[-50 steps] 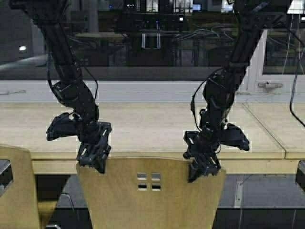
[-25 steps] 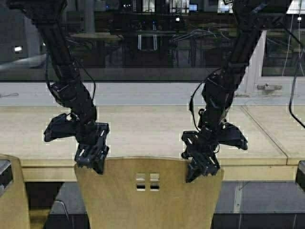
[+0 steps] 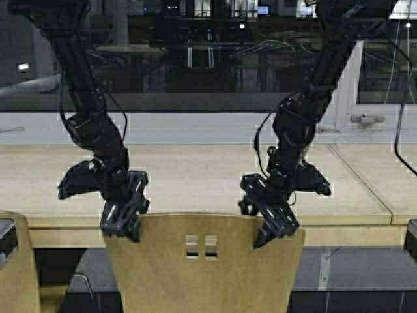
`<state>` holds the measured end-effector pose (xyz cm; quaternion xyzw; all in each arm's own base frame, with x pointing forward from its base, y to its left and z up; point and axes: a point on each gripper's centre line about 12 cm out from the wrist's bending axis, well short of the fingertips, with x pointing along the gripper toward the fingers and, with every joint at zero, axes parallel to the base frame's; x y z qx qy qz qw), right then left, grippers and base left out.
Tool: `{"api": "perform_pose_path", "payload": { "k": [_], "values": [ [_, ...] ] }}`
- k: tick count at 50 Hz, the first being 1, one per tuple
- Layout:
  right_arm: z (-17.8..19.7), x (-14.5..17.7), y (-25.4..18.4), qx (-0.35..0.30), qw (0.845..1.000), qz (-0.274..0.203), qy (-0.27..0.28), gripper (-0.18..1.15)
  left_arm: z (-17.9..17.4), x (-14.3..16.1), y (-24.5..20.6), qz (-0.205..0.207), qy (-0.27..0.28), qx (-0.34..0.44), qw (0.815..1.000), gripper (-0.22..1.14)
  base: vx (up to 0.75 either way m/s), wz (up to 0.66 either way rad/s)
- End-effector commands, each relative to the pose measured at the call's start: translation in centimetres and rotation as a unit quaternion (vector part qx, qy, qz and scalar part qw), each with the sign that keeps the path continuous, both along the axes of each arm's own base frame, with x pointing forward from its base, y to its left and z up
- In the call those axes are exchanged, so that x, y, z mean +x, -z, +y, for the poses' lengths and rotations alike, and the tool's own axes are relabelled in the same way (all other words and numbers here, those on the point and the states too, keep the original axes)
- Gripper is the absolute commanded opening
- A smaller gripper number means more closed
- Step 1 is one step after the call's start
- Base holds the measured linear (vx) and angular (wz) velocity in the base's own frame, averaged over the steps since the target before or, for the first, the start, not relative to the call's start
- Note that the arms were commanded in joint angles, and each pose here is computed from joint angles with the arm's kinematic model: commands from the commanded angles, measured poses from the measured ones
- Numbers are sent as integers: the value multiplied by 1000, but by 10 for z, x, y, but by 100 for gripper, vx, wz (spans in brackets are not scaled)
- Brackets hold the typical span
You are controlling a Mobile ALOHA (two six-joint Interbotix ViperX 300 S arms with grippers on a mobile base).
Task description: Push the chairs under the table
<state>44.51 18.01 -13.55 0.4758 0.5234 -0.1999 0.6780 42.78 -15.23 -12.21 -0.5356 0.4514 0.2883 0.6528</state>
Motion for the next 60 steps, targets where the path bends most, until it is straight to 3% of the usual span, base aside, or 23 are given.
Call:
{"api": "perform_pose_path", "payload": {
  "k": [1, 12, 26, 33, 39, 53, 60],
  "values": [
    [4, 9, -29, 11, 1000, -20, 2, 89, -4, 1, -20, -11, 7, -6, 1000, 89, -2, 2],
    [-2, 0, -60, 15, 999, -25, 12, 89, -3, -5, -49, -17, 9, -15, 1000, 88, -1, 0],
    [-9, -18, -143, 31, 997, -67, 13, 89, 2, -20, -134, -66, 14, -33, 997, 88, 0, 0],
    [-14, -29, -173, 28, 996, -87, -4, 89, 9, -37, -175, -98, 32, -30, 994, 88, -1, -1],
    [-18, -37, -189, -3, 992, -113, -59, 89, 17, -55, -202, -129, 72, 0, 989, 88, -4, -2],
    [-20, -45, -217, -110, 948, -191, -230, 89, 35, -91, -241, -191, 183, 88, 960, 88, -11, 5],
    [-20, -56, -234, -159, 915, -235, -287, 89, 36, -96, -256, -228, 293, 161, 914, 88, -14, 20]
  ]
}}
